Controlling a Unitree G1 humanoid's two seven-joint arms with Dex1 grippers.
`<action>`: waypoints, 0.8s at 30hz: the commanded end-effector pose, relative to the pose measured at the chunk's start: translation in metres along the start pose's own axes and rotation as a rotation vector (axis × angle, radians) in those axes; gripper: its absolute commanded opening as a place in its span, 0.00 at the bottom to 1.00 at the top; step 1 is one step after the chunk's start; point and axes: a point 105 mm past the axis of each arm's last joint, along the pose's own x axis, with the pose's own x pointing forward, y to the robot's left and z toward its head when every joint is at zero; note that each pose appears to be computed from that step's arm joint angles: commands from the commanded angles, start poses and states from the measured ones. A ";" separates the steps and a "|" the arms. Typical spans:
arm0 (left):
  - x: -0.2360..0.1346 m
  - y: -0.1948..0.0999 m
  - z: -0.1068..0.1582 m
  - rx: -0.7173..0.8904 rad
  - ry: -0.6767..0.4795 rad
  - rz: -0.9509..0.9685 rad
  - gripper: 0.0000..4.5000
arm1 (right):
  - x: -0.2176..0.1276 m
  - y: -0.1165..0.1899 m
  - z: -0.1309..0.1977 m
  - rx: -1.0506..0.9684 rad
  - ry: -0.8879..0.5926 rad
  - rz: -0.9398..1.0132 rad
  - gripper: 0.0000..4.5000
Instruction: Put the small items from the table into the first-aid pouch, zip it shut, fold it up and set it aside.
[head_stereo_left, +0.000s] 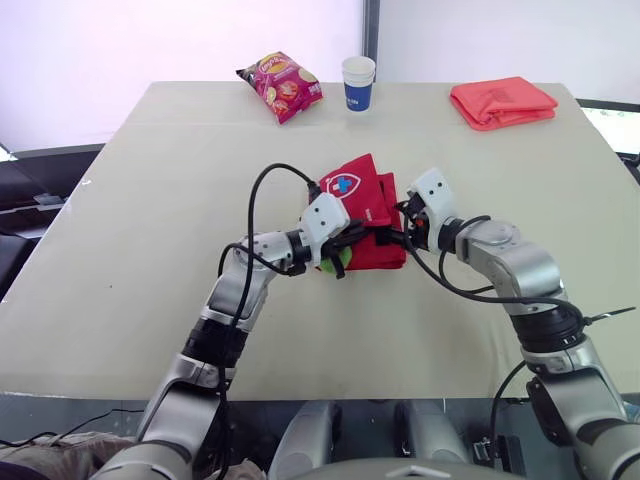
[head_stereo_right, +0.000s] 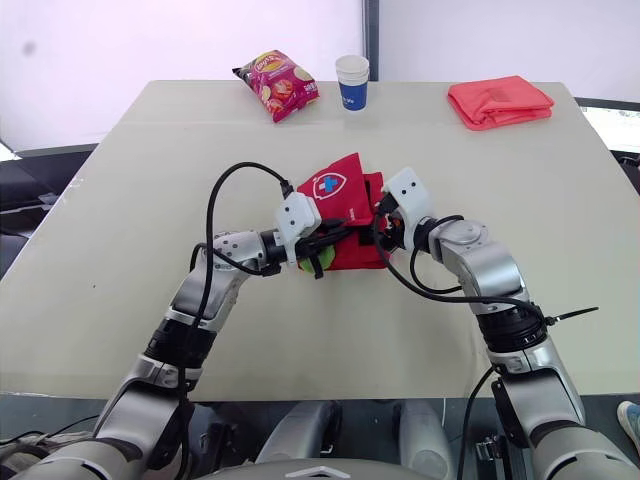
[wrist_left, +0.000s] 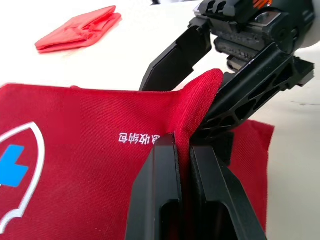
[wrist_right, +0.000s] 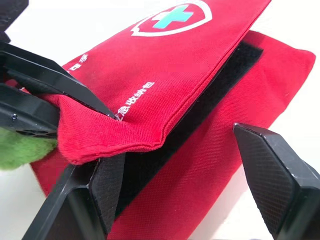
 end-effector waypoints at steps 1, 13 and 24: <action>0.005 -0.040 0.048 0.124 -0.211 -0.273 0.01 | -0.010 -0.004 -0.033 0.067 0.115 -0.041 0.79; 0.001 -0.046 0.019 0.234 -0.090 -0.518 0.01 | -0.096 0.035 -0.012 0.056 0.072 0.069 0.79; 0.000 -0.068 -0.003 0.279 -0.033 -0.732 0.01 | -0.119 0.045 0.032 0.143 -0.226 0.098 0.79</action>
